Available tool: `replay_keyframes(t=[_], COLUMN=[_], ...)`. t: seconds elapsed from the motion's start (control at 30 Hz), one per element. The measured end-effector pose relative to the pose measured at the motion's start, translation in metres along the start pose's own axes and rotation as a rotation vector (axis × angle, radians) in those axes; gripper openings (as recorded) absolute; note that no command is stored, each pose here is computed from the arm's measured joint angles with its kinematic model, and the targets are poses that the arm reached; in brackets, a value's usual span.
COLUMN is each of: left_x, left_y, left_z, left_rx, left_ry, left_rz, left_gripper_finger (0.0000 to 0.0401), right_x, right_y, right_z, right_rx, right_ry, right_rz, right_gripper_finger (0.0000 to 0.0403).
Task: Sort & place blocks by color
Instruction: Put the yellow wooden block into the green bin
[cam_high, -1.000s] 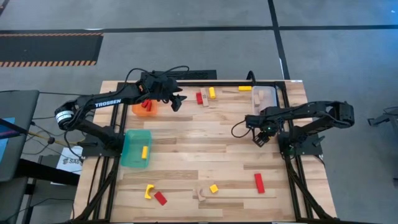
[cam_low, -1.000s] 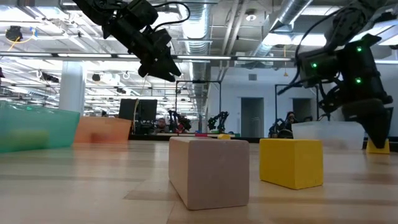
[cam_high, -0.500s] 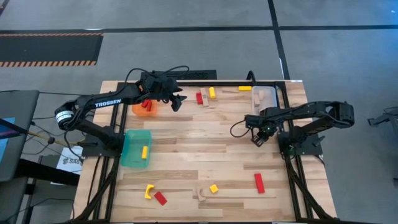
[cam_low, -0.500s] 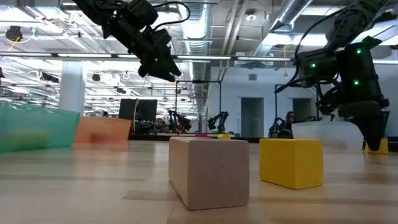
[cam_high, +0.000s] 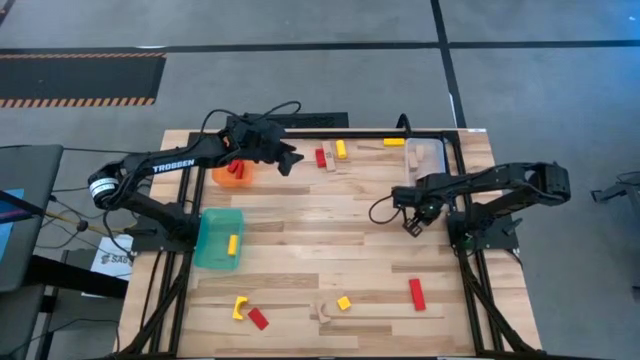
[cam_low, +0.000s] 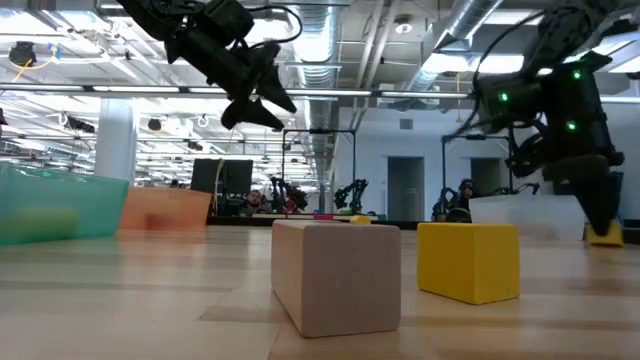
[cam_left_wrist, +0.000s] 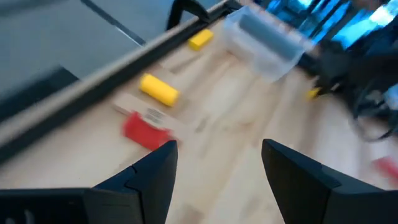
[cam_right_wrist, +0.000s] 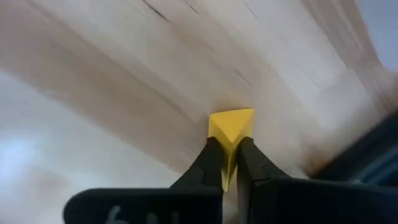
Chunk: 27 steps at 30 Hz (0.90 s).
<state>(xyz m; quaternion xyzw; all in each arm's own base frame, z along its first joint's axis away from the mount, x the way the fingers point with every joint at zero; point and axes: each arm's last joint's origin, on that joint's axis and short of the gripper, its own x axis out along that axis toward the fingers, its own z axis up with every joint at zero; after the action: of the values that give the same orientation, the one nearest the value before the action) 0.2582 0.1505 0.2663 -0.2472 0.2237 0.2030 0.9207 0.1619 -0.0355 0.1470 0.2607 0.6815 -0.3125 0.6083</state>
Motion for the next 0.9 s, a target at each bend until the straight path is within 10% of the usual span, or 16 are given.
replay_keyframes(t=[0.3,0.9], left_x=[-0.002,-0.097], left_y=[-0.006,-0.002], left_z=[-0.003,0.007], left_rx=[-0.028,-0.039], left_ry=[0.091,-0.089], left_rz=[-0.237,0.109], left_gripper_finger=[0.0222,0.0222], right_x=[-0.039,-0.111], right_y=[0.033,0.12], right_z=[0.013,0.096], right_rx=[-0.042,-0.211], right_ry=[-0.169,-1.142], right_rz=[0.141,0.933], right_gripper_finger=[0.0,0.0001])
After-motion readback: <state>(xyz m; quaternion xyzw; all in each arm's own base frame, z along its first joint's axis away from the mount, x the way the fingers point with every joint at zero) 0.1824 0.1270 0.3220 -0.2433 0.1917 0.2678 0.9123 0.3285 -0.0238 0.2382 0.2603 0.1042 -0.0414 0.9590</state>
